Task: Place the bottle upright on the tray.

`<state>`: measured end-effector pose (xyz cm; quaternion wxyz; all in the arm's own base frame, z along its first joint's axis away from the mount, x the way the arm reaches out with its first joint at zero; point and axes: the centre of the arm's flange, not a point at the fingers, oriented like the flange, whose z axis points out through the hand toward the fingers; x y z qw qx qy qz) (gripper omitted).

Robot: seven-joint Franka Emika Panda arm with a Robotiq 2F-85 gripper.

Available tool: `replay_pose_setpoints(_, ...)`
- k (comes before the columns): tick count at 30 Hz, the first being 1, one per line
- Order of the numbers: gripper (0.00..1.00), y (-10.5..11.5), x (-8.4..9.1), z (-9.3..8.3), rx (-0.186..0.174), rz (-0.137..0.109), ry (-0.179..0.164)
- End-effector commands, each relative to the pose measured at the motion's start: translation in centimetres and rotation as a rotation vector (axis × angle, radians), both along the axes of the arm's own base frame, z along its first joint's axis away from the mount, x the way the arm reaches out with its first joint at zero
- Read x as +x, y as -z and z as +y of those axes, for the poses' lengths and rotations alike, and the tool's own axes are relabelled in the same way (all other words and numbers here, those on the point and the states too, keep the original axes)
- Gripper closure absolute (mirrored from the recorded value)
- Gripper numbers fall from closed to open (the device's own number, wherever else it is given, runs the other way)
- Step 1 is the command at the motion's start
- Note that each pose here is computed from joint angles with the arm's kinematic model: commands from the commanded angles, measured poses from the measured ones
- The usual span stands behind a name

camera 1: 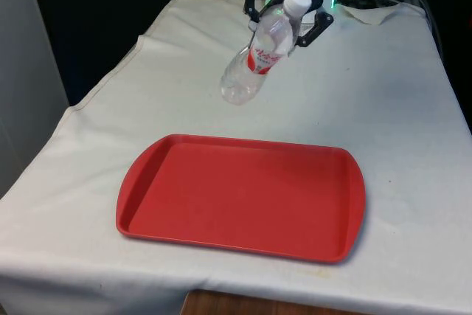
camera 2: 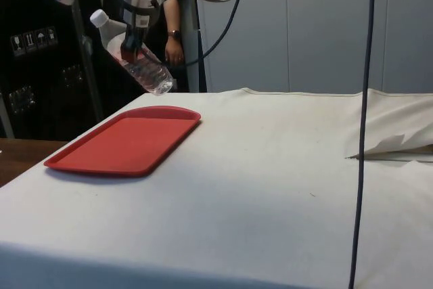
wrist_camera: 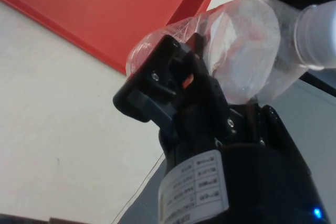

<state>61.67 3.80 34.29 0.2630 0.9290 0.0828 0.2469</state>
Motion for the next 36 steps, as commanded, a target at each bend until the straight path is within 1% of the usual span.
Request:
replay_pose_setpoints(1, 0.83, -0.1, 0.2, -0.5, 0.009, -0.022, -0.003)
replay_pose_setpoints(2, 0.83, 0.0, 0.0, -0.2, 0.003, -0.003, 0.002)
replay_pose_setpoints(3, 0.83, -0.2, 0.2, -0.6, 0.012, -0.025, -0.001)
replay_pose_setpoints(9, 0.83, -0.1, 0.5, -1.8, 0.037, -0.047, 0.014)
replay_pose_setpoints(10, 0.83, 0.2, 0.3, -1.6, 0.032, -0.026, 0.018)
replay_pose_setpoints(11, 0.83, 0.0, 0.6, -2.0, 0.041, -0.050, 0.016)
replay_pose_setpoints(15, 0.83, 0.0, 0.8, -2.7, 0.055, -0.063, 0.023)
replay_pose_setpoints(18, 0.83, 0.1, 1.0, -3.3, 0.073, -0.077, 0.031)
replay_pose_setpoints(19, 0.83, 0.3, 0.8, -3.1, 0.068, -0.060, 0.036)
replay_pose_setpoints(20, 0.83, 0.2, 1.0, -3.4, 0.078, -0.080, 0.031)
replay_pose_setpoints(21, 0.83, 0.3, 1.1, -3.5, 0.081, -0.082, 0.033)
replay_pose_setpoints(22, 0.83, 0.3, 1.2, -3.8, 0.093, -0.091, 0.037)
replay_pose_setpoints(24, 0.83, 0.4, 1.2, -3.9, 0.098, -0.094, 0.038)
replay_pose_setpoints(25, 0.83, 0.4, 1.4, -4.2, 0.108, -0.102, 0.041)
replay_pose_setpoints(28, 0.83, 0.5, 1.5, -4.7, 0.123, -0.114, 0.047)
replay_pose_setpoints(29, 0.83, 0.7, 1.3, -4.5, 0.116, -0.100, 0.052)
replay_pose_setpoints(30, 0.83, 0.5, 1.6, -4.8, 0.128, -0.119, 0.047)
replay_pose_setpoints(31, 0.83, 0.6, 1.6, -5.0, 0.133, -0.122, 0.050)
replay_pose_setpoints(32, 0.83, 0.6, 1.7, -5.3, 0.142, -0.131, 0.053)
replay_pose_setpoints(36, 0.83, 0.8, 2.0, -5.8, 0.161, -0.146, 0.058)
